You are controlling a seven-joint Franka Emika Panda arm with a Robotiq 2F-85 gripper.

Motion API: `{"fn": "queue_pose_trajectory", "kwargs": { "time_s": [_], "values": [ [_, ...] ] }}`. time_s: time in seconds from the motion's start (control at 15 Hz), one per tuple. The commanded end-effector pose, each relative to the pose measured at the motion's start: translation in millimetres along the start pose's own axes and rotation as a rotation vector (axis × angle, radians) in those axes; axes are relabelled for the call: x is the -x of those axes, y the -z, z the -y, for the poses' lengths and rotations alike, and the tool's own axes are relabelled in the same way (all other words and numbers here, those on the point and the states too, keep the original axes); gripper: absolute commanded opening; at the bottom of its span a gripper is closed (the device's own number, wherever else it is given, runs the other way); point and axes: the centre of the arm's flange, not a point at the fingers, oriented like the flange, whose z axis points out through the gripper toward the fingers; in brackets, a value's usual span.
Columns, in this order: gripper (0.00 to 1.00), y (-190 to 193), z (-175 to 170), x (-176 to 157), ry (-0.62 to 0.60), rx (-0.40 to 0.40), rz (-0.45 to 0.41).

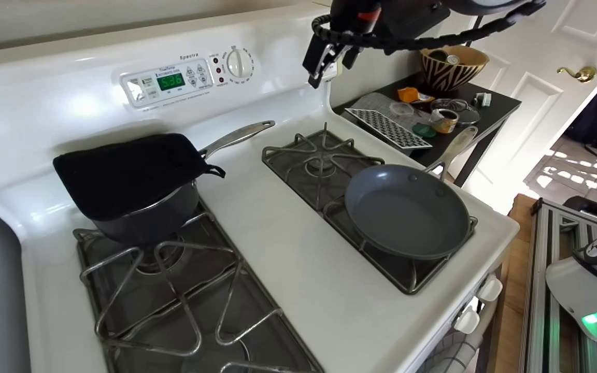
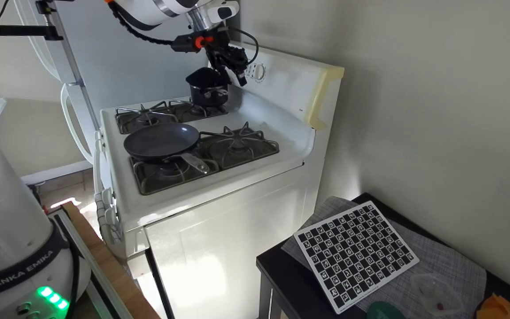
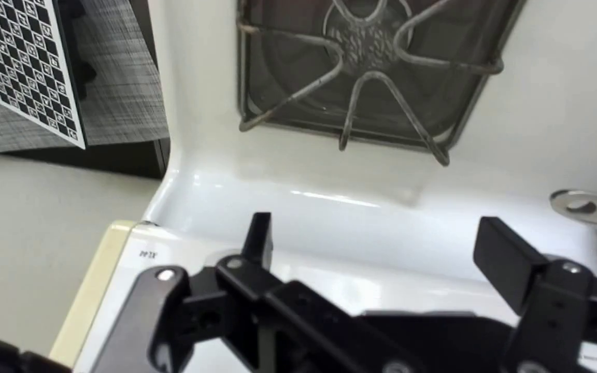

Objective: Turn the stove knob clockwise

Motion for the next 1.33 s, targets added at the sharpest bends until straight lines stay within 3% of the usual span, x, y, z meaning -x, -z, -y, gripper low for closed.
{"fn": "queue_pose_trajectory", "kwargs": {
  "time_s": [0.0, 0.6, 0.67, 1.27],
  "values": [
    [1.00, -4, 28, -32, -0.040, 0.012, -0.085],
    [1.00, -7, 73, -77, -0.045, 0.009, -0.191],
    [1.00, 3, 58, -65, -0.043, 0.014, -0.171],
    [1.00, -11, 74, -69, -0.034, -0.022, -0.188]
  ]
}}
